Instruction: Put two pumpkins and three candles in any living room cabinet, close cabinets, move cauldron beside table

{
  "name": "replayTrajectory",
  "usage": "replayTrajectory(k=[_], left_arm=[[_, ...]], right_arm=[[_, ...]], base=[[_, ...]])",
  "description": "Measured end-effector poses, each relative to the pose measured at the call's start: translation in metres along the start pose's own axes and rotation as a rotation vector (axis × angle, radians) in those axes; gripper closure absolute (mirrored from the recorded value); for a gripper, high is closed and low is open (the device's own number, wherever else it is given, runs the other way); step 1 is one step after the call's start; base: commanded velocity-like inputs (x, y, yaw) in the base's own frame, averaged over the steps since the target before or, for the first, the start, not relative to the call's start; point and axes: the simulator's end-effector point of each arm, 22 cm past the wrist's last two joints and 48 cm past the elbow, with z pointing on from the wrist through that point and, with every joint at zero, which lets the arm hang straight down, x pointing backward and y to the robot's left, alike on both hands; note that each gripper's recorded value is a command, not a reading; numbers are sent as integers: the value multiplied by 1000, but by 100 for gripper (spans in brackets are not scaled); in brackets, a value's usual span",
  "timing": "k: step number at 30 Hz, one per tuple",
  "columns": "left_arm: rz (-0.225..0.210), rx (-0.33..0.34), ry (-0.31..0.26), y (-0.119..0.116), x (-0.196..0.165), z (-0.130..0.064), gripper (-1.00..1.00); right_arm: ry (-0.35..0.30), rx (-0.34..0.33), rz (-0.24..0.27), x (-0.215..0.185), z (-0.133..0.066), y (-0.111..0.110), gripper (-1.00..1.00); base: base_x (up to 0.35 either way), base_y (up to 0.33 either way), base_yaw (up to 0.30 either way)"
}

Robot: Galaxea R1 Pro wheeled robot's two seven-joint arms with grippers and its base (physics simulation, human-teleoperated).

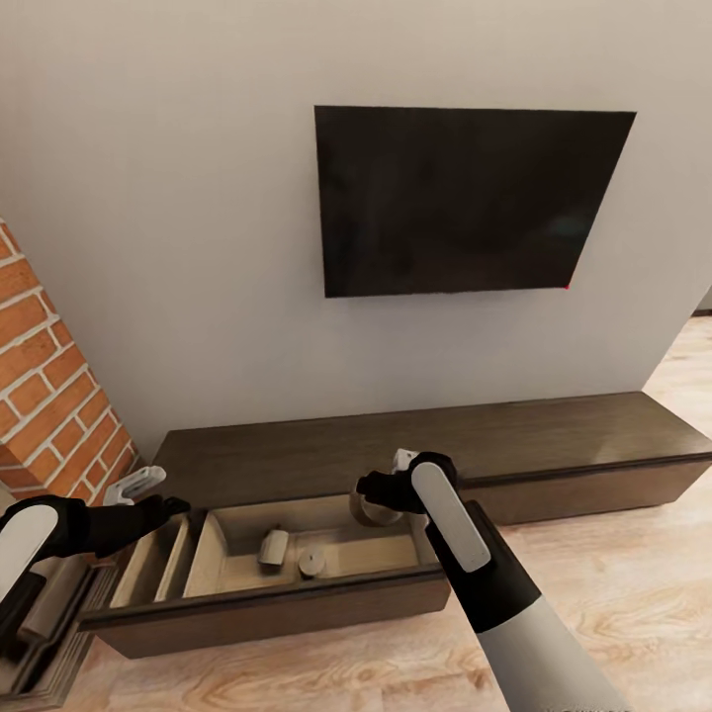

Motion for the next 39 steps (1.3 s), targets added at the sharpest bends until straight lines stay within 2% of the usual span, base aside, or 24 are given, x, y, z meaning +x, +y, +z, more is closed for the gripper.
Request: replayTrajectory(k=[7,16,24,28,32,39], left_arm=[[-1,0,0,0,0,0,-100],[0,-1,-1,1,-1,0,-100],[0,-2,-1,1,0,0,-100],[1,-1,0,0,0,0,-100],[1,-1,0,0,0,0,-100],[3,-1,2,0,1,0,-100]], right_arm=[[48,32,-20,17,13,-4,100],[96,61,-22,33,26,-12,100],[102,71,-24,36,28,-14,100],[85,106,-43,34,30,-20,100],[96,145,-58,42,41,-24,100],[98,166,-76,46,51,-20,100]], base=[[15,7,0],[2,0,0],[33,0,0],[2,0,0],[0,0,0],[0,0,0]])
